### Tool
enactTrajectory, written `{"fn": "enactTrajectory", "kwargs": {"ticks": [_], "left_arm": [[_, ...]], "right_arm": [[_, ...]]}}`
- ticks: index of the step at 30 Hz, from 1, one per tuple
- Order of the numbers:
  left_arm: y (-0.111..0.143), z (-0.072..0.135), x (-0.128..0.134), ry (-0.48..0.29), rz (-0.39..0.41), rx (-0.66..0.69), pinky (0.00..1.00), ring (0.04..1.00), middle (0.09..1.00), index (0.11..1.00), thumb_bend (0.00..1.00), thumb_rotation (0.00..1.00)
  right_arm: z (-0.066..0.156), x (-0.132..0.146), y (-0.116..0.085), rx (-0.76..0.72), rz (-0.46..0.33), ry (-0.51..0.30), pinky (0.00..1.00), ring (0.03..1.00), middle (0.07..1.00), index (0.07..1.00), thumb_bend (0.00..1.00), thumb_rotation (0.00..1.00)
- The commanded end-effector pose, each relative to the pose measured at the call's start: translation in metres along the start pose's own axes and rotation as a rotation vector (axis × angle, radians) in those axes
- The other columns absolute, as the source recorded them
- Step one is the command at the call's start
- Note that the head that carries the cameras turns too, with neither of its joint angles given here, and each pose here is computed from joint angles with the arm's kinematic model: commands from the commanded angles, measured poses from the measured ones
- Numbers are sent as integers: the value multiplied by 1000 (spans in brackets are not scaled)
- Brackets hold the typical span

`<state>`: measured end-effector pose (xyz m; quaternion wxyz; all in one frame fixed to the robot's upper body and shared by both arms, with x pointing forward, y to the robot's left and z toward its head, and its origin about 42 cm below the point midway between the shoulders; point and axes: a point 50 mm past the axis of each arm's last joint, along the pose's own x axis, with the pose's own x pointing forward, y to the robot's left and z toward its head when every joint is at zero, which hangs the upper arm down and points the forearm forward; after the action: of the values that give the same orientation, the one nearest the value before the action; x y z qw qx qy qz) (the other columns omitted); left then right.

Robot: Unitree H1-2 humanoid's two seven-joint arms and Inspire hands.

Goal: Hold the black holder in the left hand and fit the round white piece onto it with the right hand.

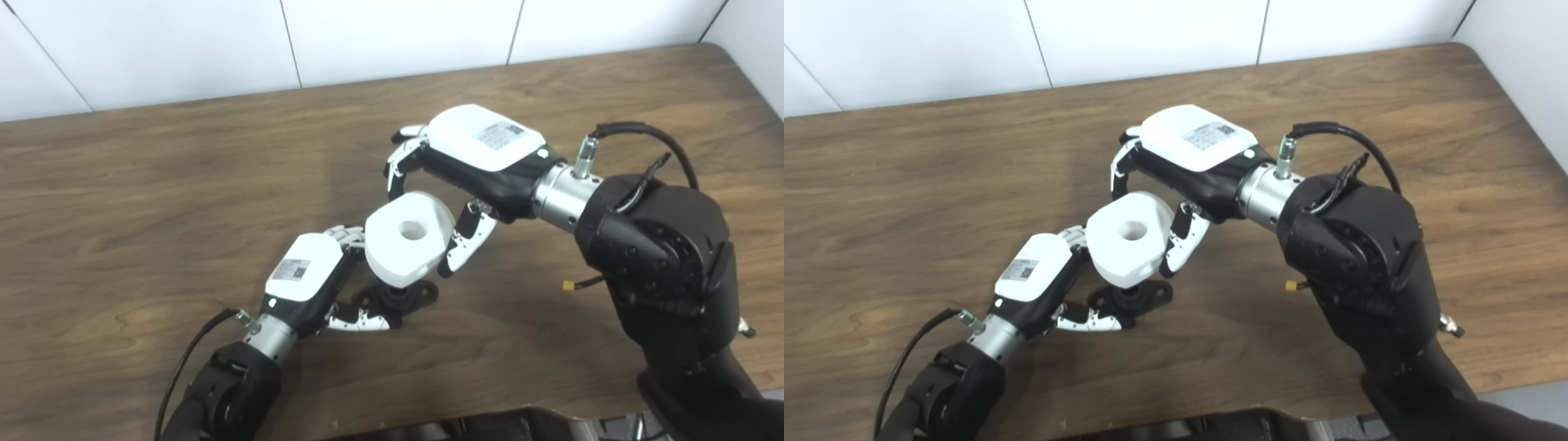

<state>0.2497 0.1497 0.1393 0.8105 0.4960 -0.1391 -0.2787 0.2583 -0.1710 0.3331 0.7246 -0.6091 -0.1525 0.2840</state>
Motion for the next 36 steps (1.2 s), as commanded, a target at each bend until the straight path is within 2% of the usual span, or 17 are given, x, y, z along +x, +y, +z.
{"fn": "enactTrajectory", "kwargs": {"ticks": [1,8,16,30,36], "left_arm": [[-19,-9,-6,81,-132,-19,864,847,776,487,522,53],[-19,-6,-3,87,-138,-20,864,849,777,487,521,54],[-18,-2,-2,88,-134,-30,860,850,776,487,521,55],[-19,-1,-2,91,-121,-38,854,843,773,486,522,54],[-18,0,-2,90,-120,-40,853,842,772,486,522,54]], "right_arm": [[7,-2,-9,-43,-41,-37,844,907,777,482,525,134],[7,-2,0,-29,3,-45,785,924,781,483,524,131],[7,-2,5,-37,36,-45,781,924,780,482,524,131],[3,5,11,-52,10,-71,746,908,775,482,524,131],[4,6,14,-63,14,-70,775,900,765,482,524,132]]}}
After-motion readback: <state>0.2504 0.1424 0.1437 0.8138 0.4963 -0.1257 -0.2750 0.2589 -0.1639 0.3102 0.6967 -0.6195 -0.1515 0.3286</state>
